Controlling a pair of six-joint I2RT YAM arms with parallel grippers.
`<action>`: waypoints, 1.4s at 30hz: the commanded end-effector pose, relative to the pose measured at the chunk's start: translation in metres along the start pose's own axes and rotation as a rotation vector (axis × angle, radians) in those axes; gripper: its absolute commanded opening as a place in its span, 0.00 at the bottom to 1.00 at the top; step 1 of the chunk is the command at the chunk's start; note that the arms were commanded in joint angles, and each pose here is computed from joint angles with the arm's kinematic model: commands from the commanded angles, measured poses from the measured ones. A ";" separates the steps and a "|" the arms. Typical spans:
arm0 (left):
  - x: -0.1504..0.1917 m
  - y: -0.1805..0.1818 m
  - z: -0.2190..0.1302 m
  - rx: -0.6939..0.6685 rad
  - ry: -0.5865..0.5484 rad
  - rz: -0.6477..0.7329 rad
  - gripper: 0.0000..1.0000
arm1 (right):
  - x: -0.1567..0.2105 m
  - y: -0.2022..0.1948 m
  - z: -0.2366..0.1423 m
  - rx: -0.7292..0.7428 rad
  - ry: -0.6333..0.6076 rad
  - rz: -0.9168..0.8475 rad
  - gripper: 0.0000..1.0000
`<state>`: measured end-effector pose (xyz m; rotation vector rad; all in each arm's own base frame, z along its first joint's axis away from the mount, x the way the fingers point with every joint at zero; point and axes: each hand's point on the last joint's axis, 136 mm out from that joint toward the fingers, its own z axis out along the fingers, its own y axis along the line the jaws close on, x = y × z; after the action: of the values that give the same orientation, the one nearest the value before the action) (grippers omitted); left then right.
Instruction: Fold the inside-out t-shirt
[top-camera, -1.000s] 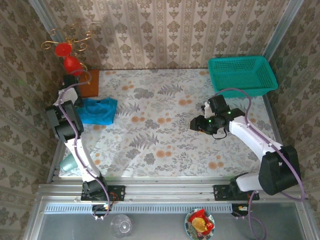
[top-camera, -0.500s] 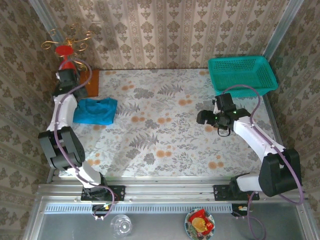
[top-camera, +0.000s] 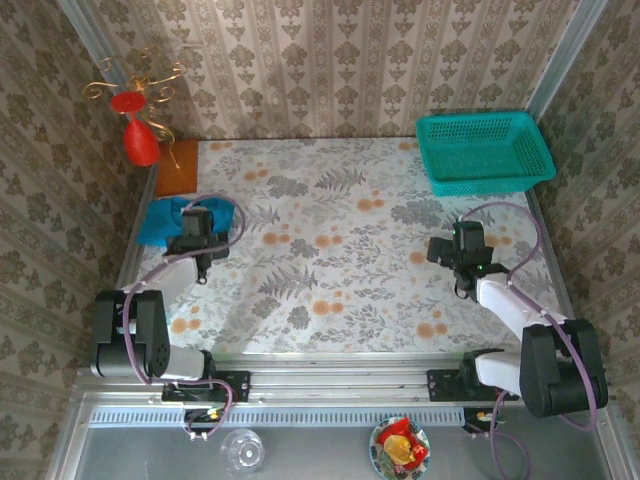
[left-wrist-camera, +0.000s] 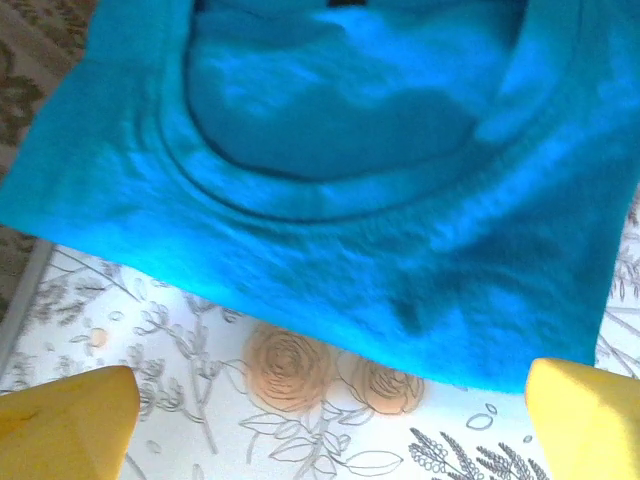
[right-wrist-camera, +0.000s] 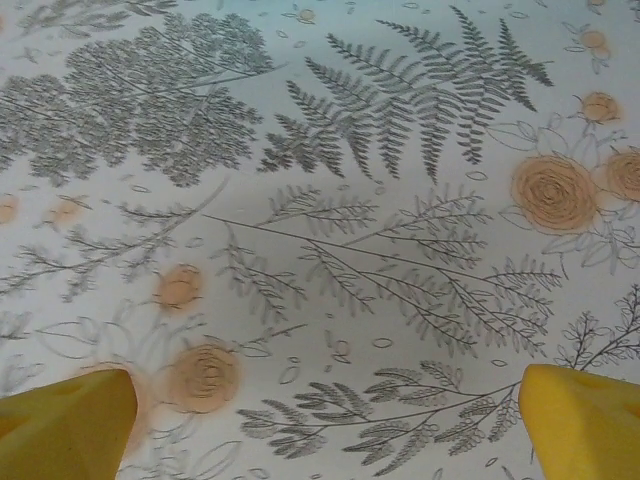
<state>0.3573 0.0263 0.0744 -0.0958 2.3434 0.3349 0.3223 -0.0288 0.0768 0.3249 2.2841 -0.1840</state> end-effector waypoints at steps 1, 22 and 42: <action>-0.040 -0.023 -0.006 0.105 -0.249 0.054 1.00 | -0.046 -0.014 -0.003 0.043 -0.255 0.045 1.00; -0.047 -0.035 0.006 0.232 -0.469 0.032 1.00 | -0.072 0.023 0.026 -0.173 -0.387 -0.005 1.00; -0.048 -0.035 0.006 0.230 -0.476 0.035 1.00 | -0.062 0.039 0.036 -0.195 -0.380 -0.072 1.00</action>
<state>0.3982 -0.0058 0.0889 0.1074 1.9294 0.0766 0.3906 -0.0141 0.0839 0.1277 1.9664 -0.0431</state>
